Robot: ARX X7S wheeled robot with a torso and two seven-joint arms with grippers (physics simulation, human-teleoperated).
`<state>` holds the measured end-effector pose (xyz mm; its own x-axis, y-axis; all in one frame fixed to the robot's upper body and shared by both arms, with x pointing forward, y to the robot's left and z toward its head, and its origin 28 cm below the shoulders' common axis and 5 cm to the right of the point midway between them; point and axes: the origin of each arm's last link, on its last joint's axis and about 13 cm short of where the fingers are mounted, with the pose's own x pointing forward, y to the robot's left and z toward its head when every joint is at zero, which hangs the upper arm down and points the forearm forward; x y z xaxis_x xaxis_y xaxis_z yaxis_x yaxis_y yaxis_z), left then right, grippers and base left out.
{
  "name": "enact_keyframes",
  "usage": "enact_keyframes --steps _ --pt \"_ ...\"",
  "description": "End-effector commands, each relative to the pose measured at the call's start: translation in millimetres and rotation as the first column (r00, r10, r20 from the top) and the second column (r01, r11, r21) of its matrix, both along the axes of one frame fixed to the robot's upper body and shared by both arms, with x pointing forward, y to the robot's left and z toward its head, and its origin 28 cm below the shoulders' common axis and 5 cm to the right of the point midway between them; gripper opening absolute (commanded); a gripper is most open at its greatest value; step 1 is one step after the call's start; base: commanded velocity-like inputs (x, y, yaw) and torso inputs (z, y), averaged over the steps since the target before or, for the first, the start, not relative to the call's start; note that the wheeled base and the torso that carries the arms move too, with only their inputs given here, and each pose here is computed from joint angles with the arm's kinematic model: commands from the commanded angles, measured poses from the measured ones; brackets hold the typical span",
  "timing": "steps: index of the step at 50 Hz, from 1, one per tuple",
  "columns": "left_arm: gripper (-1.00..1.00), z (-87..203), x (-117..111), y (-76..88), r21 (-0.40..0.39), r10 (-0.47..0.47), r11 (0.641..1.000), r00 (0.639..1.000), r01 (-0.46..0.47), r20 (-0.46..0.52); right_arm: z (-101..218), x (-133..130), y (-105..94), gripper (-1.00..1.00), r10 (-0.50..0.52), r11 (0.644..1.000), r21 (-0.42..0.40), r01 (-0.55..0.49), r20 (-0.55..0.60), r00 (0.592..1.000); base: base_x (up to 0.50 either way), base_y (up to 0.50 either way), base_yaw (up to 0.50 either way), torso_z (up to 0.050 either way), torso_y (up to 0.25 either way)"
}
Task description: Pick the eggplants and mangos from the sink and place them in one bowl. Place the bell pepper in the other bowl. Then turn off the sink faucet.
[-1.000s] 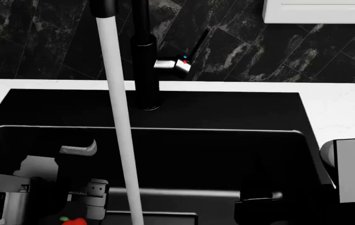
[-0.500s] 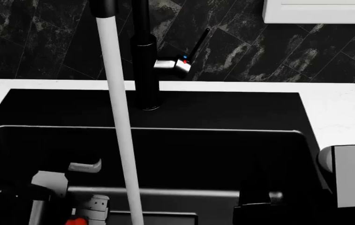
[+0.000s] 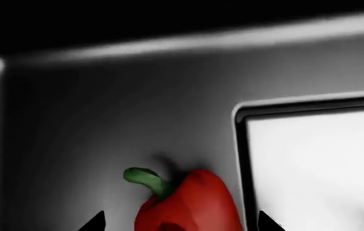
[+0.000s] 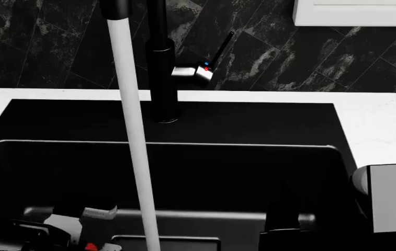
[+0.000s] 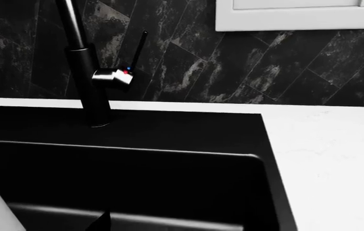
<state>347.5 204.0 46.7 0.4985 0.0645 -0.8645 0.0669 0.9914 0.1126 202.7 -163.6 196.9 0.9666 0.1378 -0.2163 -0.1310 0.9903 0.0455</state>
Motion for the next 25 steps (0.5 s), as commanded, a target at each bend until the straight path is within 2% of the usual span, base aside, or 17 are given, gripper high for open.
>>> enact_keyframes --steps 1,4,5,15,20,25 --pt "1.0 -12.0 -6.9 -8.8 -0.056 -0.024 0.998 0.999 0.022 -0.033 -1.1 -0.6 -0.1 1.0 0.006 1.0 0.006 -0.007 0.009 1.0 0.0 0.0 0.0 0.0 0.0" --pt "1.0 -9.3 -4.8 -9.2 -0.062 -0.025 0.998 0.999 0.024 -0.022 -0.8 -1.0 -0.5 1.0 0.005 1.0 0.007 -0.005 0.011 1.0 0.0 0.0 0.0 0.0 0.0" --pt "-1.0 -9.2 -4.7 -9.6 -0.061 -0.027 0.998 0.999 0.026 -0.021 -1.7 -0.9 -0.4 1.0 0.005 1.0 0.008 -0.006 0.009 1.0 0.0 0.0 0.0 0.0 0.0" --pt "-1.0 -2.6 1.1 -8.9 -0.053 -0.026 0.998 1.0 0.026 0.016 -0.3 -1.0 0.2 1.0 0.009 1.0 0.005 -0.009 0.007 1.0 0.0 0.0 0.0 0.0 0.0" --pt "-1.0 20.0 11.0 -3.5 -0.059 -0.018 0.998 0.996 0.023 0.084 2.7 -0.1 -0.4 1.0 0.013 1.0 0.001 -0.013 0.004 1.0 0.0 0.0 0.0 0.0 0.0" --pt "-1.0 43.4 -0.2 6.1 -0.07 -0.013 0.997 0.99 0.023 0.142 1.0 1.8 0.6 1.0 0.019 1.0 0.003 -0.019 0.002 1.0 0.0 0.0 0.0 0.0 0.0"
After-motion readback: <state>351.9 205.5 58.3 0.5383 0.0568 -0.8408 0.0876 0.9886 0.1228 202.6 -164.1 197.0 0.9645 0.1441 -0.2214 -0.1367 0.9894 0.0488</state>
